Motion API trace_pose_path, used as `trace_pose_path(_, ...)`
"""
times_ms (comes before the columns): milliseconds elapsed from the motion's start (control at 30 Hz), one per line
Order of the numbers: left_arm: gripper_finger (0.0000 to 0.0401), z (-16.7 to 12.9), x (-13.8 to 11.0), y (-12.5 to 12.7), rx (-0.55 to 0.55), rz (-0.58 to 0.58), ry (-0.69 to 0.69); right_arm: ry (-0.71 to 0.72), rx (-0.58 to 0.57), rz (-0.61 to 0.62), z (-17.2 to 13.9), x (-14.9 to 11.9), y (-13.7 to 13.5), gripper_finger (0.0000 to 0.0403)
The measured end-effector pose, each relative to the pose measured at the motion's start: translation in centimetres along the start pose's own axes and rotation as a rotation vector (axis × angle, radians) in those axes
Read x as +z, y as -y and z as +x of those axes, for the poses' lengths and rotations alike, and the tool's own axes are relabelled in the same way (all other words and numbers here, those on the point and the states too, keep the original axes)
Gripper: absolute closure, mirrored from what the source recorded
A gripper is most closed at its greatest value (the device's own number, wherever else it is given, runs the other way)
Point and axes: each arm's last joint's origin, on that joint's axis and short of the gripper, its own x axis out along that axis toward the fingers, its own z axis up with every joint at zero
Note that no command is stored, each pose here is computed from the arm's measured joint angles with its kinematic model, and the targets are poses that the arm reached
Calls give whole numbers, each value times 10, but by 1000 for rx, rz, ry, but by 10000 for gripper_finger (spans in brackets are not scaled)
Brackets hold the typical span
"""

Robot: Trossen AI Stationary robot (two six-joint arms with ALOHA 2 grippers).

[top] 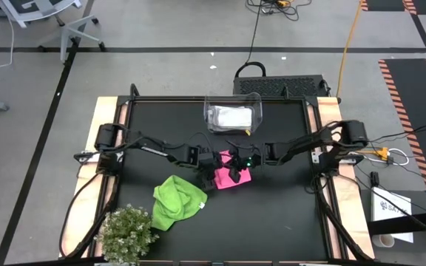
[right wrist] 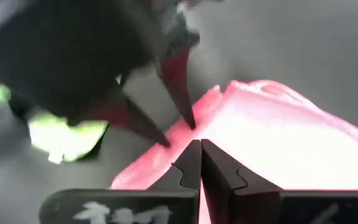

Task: Fold microfiber towels
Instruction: Fold the pink microfiber cloth

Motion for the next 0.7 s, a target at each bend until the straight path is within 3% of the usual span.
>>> trace_pose_path(167,286,-38,8,4,-110,87,42,-32,7,-26,-6,-7,-9,403)
trace_pose_path(333,286,-69,31,7,-111,252,290,-56,-10,-24,-4,-20,-12,403)
trace_pose_path(433,286,-62,40,-2,-112,253,364,-54,-51,-18,-5,-29,-12,403)
trace_pose_path(700,286,-14,34,-18,-134,238,290,-11,-118,-67,-6,-35,-16,403)
